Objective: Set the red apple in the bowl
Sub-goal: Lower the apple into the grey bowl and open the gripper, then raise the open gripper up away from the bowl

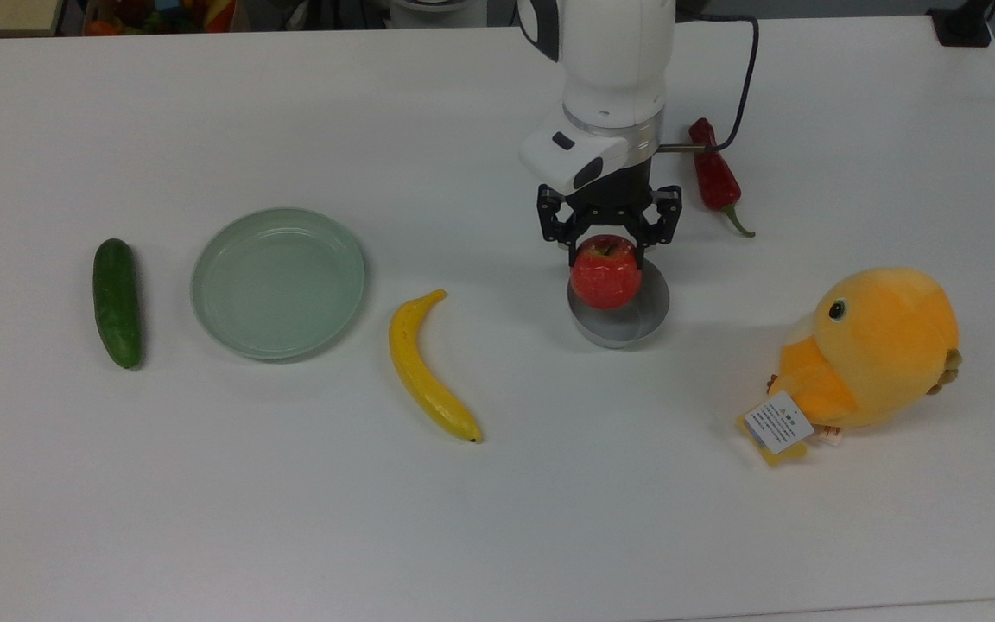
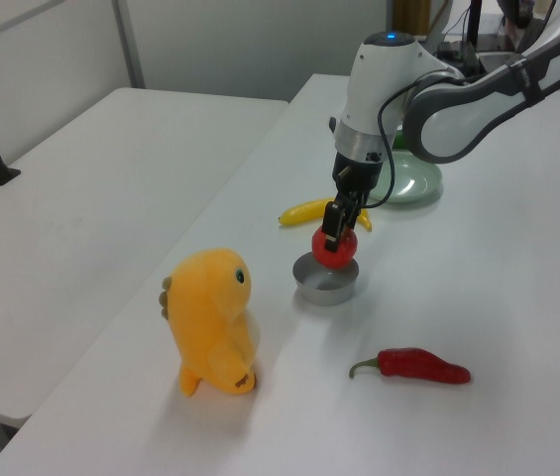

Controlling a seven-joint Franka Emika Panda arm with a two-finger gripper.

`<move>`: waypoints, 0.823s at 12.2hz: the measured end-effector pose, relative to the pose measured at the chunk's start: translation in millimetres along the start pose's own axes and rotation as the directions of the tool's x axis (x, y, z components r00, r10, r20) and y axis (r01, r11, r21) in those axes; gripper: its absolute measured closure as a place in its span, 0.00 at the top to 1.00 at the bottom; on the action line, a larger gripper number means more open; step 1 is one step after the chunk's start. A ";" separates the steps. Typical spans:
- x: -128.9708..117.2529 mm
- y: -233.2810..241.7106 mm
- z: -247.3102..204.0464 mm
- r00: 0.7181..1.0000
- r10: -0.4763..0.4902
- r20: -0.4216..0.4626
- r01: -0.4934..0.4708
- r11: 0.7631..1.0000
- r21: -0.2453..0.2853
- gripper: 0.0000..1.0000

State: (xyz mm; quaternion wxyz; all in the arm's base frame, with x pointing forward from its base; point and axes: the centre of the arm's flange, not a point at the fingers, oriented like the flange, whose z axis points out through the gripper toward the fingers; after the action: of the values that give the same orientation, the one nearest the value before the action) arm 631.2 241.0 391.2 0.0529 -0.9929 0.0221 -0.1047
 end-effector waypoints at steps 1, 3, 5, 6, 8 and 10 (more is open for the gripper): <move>-0.3 -2.8 -1.1 1.000 -0.002 -0.003 0.002 1.000 0.003 0.71; -0.8 -6.3 -2.3 1.000 -0.007 -0.005 0.007 1.000 0.006 0.71; -4.2 -12.3 1.5 1.000 -0.017 0.002 0.017 1.000 0.007 0.91; -5.7 -13.7 6.1 1.000 -0.019 0.009 0.019 1.000 0.006 1.00; -6.9 -15.1 9.6 1.000 -0.021 0.015 0.021 1.000 0.006 1.00; -6.2 -15.5 7.2 1.000 -0.022 0.011 0.022 1.000 0.007 1.00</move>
State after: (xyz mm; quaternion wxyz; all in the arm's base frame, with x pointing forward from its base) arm 627.2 257.5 384.6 0.0554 -0.9934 0.0107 -0.0999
